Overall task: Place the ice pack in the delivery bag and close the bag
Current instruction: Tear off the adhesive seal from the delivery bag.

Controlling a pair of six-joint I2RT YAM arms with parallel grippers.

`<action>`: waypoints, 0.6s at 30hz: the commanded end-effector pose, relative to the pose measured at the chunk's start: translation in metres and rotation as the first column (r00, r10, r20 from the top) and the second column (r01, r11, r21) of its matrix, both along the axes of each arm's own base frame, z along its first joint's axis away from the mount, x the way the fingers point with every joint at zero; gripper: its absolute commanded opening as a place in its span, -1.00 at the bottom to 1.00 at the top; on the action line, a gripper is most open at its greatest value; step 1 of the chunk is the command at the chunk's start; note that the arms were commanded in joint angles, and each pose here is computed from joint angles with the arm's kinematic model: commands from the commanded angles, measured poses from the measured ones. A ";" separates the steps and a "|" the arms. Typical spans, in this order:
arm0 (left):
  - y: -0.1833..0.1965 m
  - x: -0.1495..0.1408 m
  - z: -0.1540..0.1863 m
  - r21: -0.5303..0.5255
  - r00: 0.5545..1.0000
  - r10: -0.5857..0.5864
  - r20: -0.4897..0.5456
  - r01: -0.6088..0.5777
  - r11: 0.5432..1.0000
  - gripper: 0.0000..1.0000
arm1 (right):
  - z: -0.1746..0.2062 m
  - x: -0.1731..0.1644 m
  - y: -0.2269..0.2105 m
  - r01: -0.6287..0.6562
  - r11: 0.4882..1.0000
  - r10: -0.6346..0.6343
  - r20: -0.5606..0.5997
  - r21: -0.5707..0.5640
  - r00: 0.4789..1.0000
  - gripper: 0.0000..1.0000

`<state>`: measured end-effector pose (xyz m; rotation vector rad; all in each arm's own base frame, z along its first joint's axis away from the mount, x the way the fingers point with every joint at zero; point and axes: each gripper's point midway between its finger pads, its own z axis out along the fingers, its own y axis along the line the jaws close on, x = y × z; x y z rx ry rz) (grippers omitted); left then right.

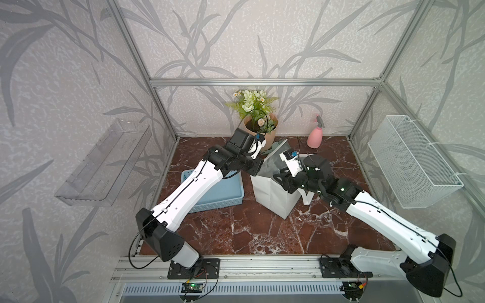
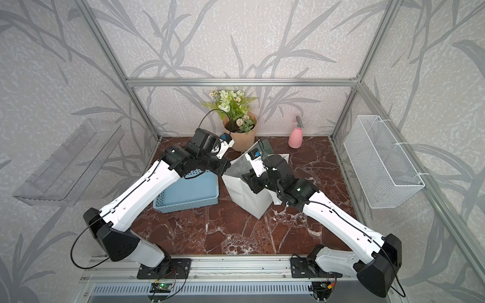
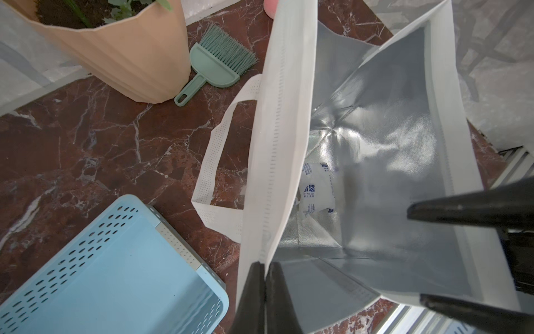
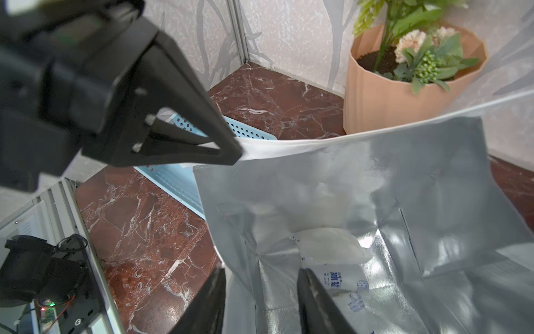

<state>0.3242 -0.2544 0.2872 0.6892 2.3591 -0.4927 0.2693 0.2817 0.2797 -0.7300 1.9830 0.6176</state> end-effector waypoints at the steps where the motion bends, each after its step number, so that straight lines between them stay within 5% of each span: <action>1: -0.001 -0.003 0.006 -0.090 0.999 0.010 -0.051 -0.015 0.996 -1.00 | 0.009 0.002 0.012 -0.009 1.000 0.012 0.179 -0.017 0.984 -0.23; 8: -0.007 0.000 -0.001 -0.156 0.992 0.016 -0.123 -0.035 0.987 -1.00 | 0.026 -0.015 0.041 -0.039 0.998 0.057 0.524 -0.046 0.850 -0.35; 18: -0.018 -0.002 0.005 -0.277 0.979 -0.006 -0.204 -0.052 0.959 -1.00 | 0.032 -0.013 0.048 0.006 0.994 0.066 0.625 -0.112 0.778 -0.25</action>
